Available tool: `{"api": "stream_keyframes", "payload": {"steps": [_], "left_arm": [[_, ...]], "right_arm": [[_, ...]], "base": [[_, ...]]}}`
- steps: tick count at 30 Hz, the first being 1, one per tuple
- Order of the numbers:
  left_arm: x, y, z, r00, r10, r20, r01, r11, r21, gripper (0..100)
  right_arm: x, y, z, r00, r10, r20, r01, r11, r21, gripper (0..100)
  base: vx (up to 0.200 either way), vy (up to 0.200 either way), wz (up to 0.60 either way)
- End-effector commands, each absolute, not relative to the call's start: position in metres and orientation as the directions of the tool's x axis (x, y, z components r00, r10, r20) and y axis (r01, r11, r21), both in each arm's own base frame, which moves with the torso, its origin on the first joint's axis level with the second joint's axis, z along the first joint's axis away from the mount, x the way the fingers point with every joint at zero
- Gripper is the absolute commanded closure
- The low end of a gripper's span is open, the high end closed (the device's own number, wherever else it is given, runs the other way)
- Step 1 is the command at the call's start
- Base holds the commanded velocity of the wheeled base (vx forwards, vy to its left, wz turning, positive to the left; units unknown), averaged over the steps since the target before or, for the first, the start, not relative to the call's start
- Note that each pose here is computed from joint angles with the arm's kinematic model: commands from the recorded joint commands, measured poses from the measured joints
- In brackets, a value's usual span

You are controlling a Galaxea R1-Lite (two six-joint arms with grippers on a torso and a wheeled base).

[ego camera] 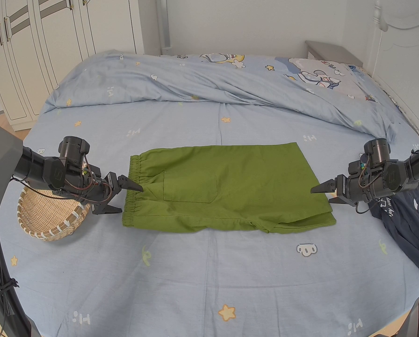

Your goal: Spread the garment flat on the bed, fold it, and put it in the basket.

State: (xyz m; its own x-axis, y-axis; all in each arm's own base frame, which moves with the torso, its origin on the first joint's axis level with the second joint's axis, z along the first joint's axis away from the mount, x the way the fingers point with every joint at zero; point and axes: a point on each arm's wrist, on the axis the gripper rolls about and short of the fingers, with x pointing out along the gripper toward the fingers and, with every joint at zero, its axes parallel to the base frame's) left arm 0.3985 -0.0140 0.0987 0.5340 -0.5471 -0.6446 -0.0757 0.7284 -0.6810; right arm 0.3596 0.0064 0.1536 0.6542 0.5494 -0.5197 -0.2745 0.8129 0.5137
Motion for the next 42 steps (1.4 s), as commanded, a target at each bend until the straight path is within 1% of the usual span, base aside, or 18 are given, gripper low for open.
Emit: {"api": "stream_keyframes", "payload": {"steps": [1, 5, 8, 15, 18, 24, 25, 29, 33, 38, 42], "left_arm": [[0.394, -0.010, 0.091, 0.520, -0.542, -0.661, -0.087, 0.736, -0.671, 0], [0.396, -0.014, 0.084, 0.513, -0.546, -0.662, -0.090, 0.733, -0.674, 0], [0.399, -0.016, 0.085, 0.530, -0.549, -0.646, -0.083, 0.725, -0.684, 0], [0.406, -0.039, 0.077, 0.531, -0.582, -0.616, -0.078, 0.690, -0.719, 0], [0.405, -0.050, 0.076, 0.516, -0.596, -0.615, -0.069, 0.687, -0.724, 0], [0.405, -0.048, 0.076, 0.519, -0.592, -0.616, -0.074, 0.687, -0.723, 0], [0.405, -0.047, 0.076, 0.521, -0.590, -0.616, -0.077, 0.687, -0.723, 100], [0.402, -0.041, 0.077, 0.526, -0.585, -0.618, -0.084, 0.687, -0.722, 100], [0.401, -0.036, 0.084, 0.542, -0.579, -0.610, -0.083, 0.685, -0.724, 100], [0.399, -0.036, 0.088, 0.548, -0.578, -0.604, -0.078, 0.684, -0.725, 100], [0.399, -0.036, 0.089, 0.549, -0.578, -0.604, -0.078, 0.684, -0.726, 100]], "right_arm": [[0.337, -0.005, 0.159, 0.673, 0.533, -0.513, -0.252, 0.817, 0.518, 0], [0.325, -0.007, 0.155, 0.658, 0.554, -0.510, -0.264, 0.804, 0.533, 0], [0.326, -0.007, 0.156, 0.675, 0.558, -0.483, -0.284, 0.800, 0.529, 0], [0.325, -0.015, 0.155, 0.692, 0.543, -0.475, -0.271, 0.805, 0.527, 0], [0.326, -0.018, 0.155, 0.699, 0.536, -0.474, -0.263, 0.808, 0.527, 0], [0.327, -0.019, 0.152, 0.694, 0.536, -0.480, -0.258, 0.808, 0.530, 0], [0.327, -0.019, 0.151, 0.693, 0.536, -0.483, -0.255, 0.808, 0.530, 0], [0.334, -0.028, 0.143, 0.696, 0.522, -0.493, -0.228, 0.812, 0.538, 0], [0.354, -0.033, 0.134, 0.695, 0.522, -0.494, -0.223, 0.810, 0.542, 0], [0.372, -0.038, 0.142, 0.707, 0.518, -0.481, -0.222, 0.808, 0.545, 0], [0.392, -0.036, 0.142, 0.676, 0.532, -0.510, -0.208, 0.801, 0.561, 0]], "base": [[0.000, 0.000, 0.00], [0.000, 0.000, 0.00], [0.000, 0.000, 0.00], [0.000, 0.000, 0.00], [0.000, 0.000, 0.00], [0.000, 0.000, 0.00], [0.000, 0.000, 0.00], [0.000, 0.000, 0.00], [0.000, 0.000, 0.00], [0.000, 0.000, 0.00], [0.000, 0.000, 0.00]]}}
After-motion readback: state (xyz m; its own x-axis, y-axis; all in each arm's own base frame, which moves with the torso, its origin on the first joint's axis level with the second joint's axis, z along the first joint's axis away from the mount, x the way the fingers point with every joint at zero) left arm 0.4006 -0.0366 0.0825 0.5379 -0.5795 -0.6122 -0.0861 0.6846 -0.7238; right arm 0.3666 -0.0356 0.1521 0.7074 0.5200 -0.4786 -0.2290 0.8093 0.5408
